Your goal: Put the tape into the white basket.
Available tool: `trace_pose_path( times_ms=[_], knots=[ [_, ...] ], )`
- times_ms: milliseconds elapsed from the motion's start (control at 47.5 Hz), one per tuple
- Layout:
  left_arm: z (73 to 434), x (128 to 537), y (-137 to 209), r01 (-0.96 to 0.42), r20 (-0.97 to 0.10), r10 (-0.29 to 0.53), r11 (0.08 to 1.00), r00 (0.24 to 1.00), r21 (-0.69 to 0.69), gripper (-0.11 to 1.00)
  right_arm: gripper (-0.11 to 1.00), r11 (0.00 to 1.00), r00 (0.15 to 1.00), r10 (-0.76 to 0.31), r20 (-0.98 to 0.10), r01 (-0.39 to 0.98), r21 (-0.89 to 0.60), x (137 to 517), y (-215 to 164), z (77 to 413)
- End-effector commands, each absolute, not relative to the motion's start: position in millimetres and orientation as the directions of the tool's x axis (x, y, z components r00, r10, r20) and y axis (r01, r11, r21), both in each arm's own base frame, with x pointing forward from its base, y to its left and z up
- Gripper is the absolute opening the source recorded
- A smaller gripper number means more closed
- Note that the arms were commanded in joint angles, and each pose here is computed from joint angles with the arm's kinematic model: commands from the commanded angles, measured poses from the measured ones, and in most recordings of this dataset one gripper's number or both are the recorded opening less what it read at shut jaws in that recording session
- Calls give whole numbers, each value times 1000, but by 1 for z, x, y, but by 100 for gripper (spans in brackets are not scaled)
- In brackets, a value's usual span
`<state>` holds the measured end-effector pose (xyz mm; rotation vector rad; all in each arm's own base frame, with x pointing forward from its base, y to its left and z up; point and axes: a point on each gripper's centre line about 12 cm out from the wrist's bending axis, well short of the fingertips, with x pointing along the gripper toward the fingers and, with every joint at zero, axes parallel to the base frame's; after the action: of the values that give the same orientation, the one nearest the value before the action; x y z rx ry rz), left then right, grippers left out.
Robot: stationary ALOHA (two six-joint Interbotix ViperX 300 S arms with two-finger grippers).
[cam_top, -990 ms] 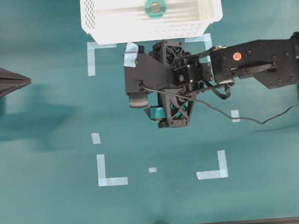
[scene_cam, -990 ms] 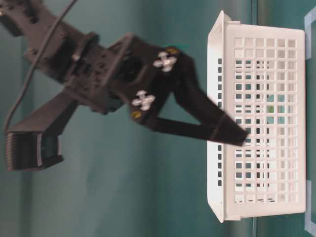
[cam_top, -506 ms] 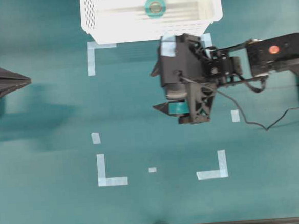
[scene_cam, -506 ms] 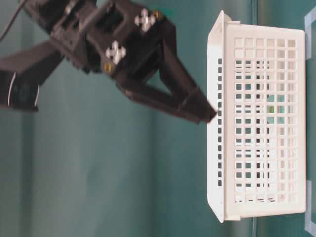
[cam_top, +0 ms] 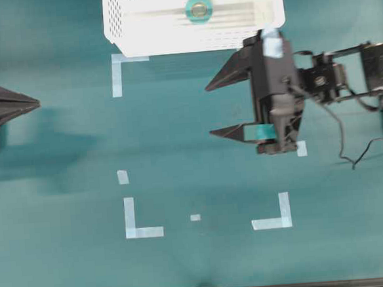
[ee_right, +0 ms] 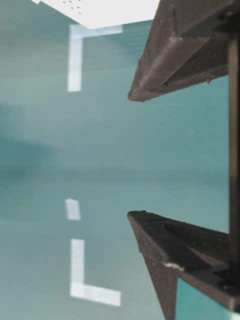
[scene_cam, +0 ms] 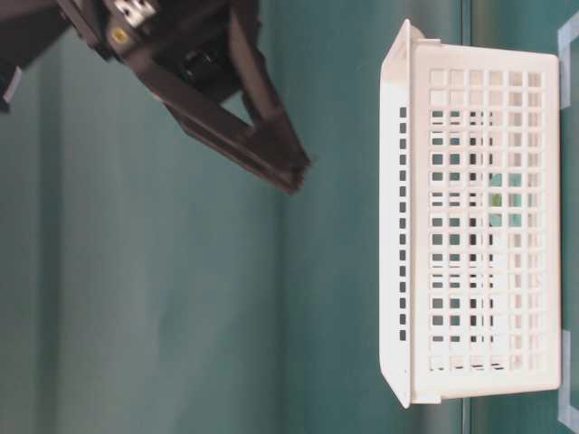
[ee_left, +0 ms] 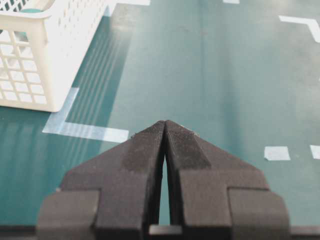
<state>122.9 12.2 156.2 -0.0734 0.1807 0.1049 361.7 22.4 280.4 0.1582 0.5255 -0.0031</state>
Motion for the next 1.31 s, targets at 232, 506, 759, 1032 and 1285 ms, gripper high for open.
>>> trace_pose_path(
  times_ms=[232,506,759,1032,1285],
  knots=[
    [161,124,13,-114,-172,102,992,980,-60,-11,91,987,914,40,-404,28,159,319,18,296],
    [161,124,13,-114,-172,102,992,980,-60,-11,91,986,932,42,-359,19,164,276,15,292],
    [161,124,13,-114,-172,102,992,980,-60,-11,91,985,955,34,-294,17,170,235,10,294],
    [161,124,13,-114,-172,102,992,980,-60,-11,90,984,973,30,-230,11,177,196,7,284],
    [161,124,13,-114,-172,102,992,980,-60,-11,90,984,981,23,-193,12,178,176,5,275]
  ],
)
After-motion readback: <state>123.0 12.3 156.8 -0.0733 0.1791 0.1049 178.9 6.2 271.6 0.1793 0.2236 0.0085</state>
